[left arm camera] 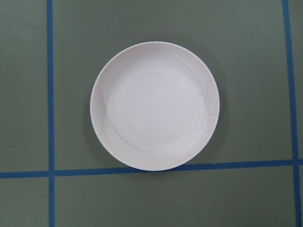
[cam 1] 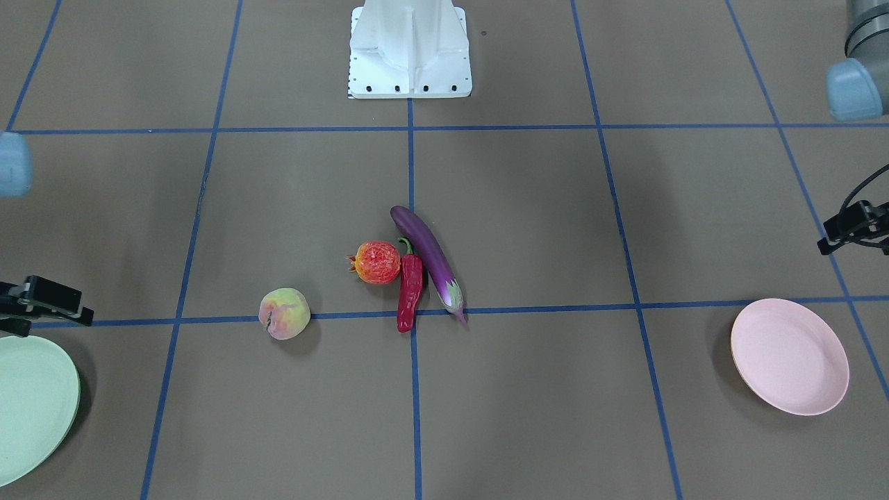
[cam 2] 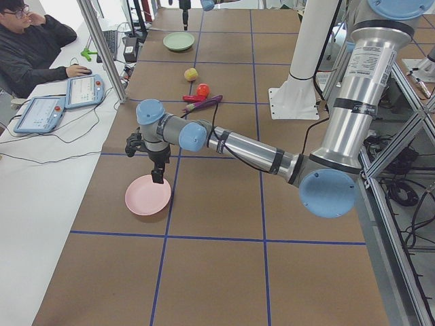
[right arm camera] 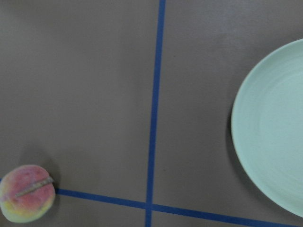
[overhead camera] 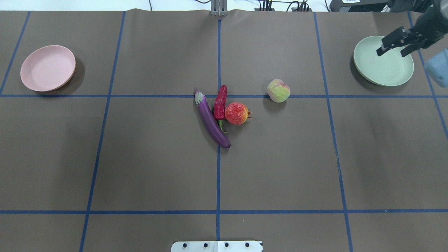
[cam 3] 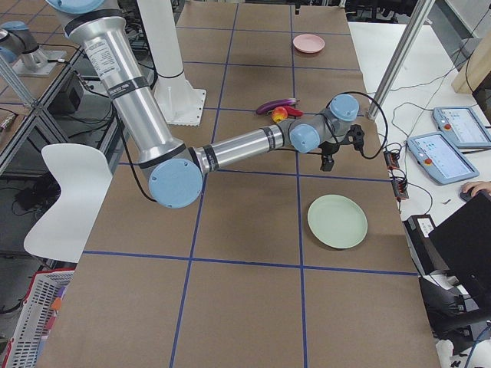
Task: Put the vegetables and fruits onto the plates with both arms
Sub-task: 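Lower the right gripper onto the peach while the left gripper approaches the eggplant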
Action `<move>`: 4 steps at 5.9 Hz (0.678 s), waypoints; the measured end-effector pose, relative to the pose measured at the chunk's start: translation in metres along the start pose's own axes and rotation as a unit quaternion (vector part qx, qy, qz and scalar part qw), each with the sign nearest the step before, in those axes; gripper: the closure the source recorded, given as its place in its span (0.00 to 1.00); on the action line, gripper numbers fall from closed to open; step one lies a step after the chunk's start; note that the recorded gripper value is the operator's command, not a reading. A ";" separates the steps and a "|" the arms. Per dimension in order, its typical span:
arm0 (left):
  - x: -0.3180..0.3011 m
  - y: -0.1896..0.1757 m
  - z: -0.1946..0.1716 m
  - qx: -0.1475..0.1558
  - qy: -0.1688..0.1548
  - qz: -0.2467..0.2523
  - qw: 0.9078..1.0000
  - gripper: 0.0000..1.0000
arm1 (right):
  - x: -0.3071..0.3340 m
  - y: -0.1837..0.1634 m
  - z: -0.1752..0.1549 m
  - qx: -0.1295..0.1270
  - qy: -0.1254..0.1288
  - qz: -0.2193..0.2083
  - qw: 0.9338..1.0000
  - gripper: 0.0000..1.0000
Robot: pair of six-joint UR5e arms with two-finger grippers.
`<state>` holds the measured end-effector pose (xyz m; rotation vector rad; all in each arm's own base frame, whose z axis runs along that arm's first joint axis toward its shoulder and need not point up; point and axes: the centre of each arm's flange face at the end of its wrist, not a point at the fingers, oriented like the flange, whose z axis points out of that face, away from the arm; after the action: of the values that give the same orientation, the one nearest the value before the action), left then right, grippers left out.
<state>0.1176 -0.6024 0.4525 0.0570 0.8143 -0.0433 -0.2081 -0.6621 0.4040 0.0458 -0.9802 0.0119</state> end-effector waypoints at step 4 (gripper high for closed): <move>0.290 0.036 0.063 -0.036 0.026 -0.137 0.990 0.00 | -0.104 0.010 0.057 0.007 0.029 0.037 0.999 0.00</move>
<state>0.3642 -0.5758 0.2857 -0.1232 0.8703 -0.2722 -0.3131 -0.6535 0.3497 0.0229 -0.9240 0.0875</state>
